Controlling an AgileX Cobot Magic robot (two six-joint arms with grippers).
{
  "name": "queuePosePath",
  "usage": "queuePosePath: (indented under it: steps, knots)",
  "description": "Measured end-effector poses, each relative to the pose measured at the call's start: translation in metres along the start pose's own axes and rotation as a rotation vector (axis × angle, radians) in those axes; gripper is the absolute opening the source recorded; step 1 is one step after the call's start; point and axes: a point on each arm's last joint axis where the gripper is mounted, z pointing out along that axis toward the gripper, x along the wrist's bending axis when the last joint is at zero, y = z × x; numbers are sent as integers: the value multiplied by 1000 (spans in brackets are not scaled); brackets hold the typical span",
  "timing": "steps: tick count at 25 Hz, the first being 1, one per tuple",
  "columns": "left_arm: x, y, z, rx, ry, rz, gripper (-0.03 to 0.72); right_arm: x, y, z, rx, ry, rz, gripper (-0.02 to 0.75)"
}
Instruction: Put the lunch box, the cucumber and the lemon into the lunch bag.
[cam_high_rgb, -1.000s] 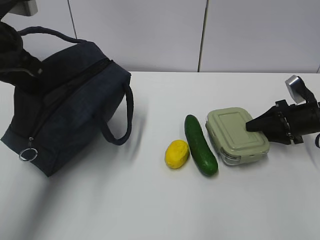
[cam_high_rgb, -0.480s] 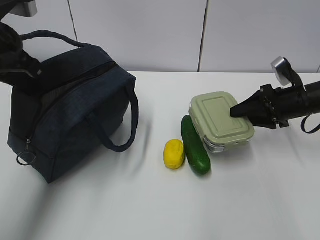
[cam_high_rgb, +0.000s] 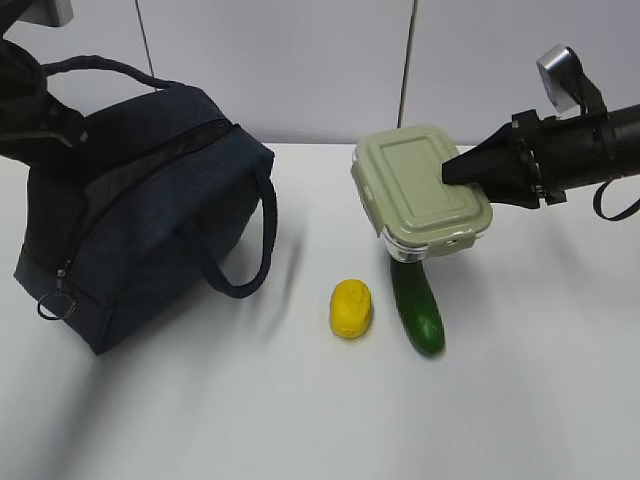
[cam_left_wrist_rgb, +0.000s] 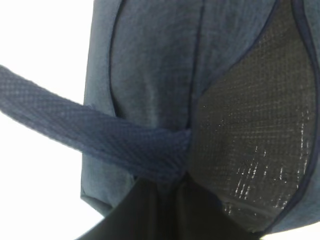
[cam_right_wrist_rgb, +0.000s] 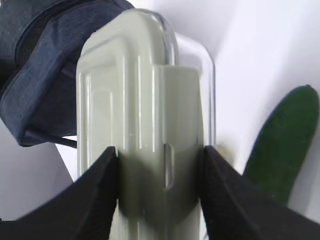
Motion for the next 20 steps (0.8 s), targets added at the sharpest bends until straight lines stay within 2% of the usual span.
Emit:
queuePosePath:
  steps: [7,14,20]
  knots:
    - [-20,3,1,-19,-14,33,-8,30,3,5,-2,36,-44,364]
    - [-32,5,12,0,-30,42,-8,62,4,9,4,71,-91,363]
    - [-43,6,13,-16,-45,69,-8,86,0,27,25,136,-104,363]
